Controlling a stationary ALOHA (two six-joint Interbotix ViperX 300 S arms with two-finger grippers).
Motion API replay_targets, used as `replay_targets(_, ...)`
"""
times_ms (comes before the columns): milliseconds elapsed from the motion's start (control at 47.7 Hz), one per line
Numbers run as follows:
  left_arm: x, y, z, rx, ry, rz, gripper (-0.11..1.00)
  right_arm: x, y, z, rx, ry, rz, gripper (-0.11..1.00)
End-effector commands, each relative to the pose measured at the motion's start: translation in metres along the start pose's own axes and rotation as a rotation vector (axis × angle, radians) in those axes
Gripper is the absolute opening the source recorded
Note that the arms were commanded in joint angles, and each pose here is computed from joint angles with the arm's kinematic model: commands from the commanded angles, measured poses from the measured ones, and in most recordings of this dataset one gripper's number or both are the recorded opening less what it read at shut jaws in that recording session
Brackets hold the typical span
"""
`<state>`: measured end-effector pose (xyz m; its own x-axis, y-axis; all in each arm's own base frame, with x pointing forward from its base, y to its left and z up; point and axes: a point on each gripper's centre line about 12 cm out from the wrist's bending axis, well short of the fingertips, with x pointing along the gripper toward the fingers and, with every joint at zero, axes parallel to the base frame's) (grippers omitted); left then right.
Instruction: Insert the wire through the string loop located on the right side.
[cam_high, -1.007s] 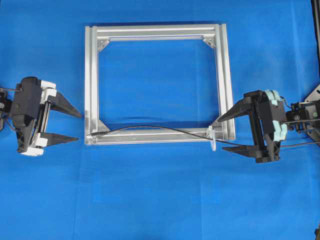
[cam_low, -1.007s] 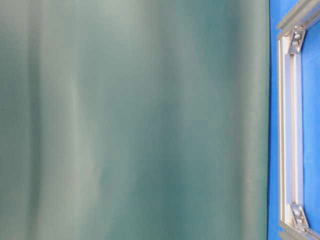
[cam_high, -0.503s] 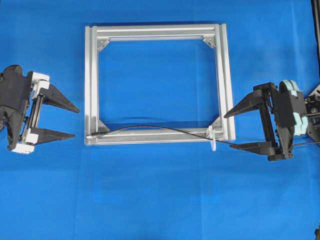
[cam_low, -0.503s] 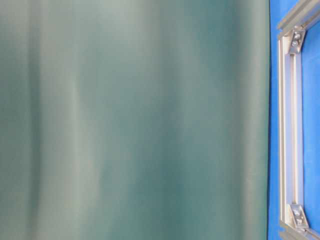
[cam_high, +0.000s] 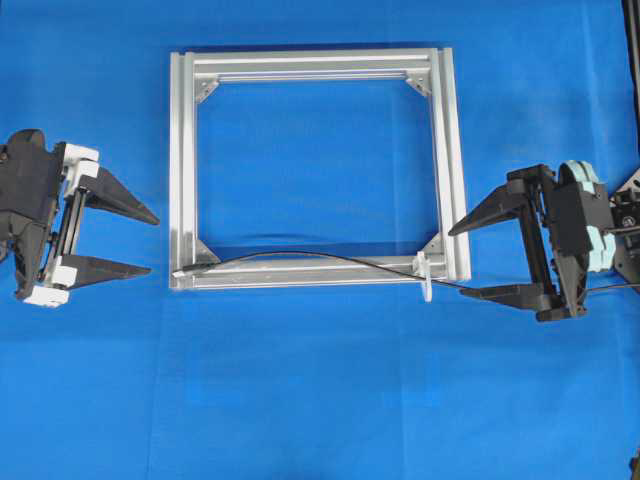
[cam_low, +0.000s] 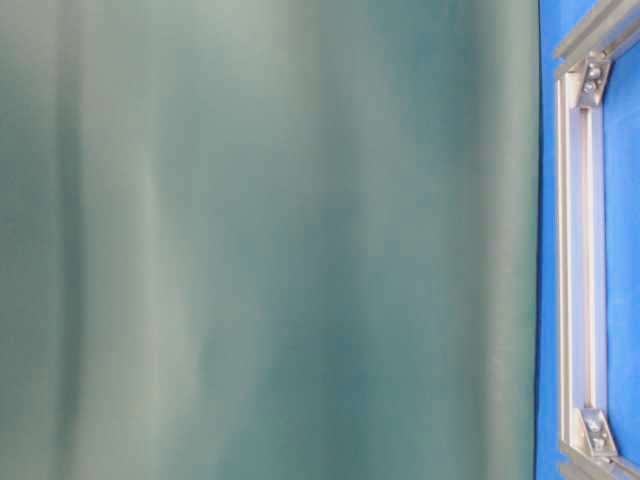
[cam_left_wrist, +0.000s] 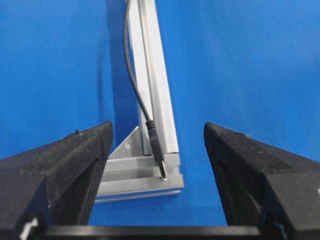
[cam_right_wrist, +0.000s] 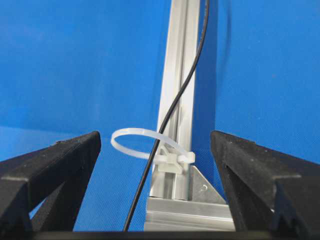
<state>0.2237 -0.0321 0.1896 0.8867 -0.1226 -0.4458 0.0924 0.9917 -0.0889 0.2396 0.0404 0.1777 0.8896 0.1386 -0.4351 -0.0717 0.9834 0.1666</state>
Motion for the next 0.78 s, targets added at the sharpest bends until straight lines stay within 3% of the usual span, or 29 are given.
replay_targets(0,0.0005,0.0002,0.0048,0.003,-0.014,0.001,0.67,0.0011,0.0012,0.0094,-0.004,-0.026,0.003,0.92)
replay_targets(755,0.0003,0.0002,0.0051,0.005,-0.016,0.001,0.67,0.0009,0.0015,0.0083,-0.018,-0.015,0.005,0.92)
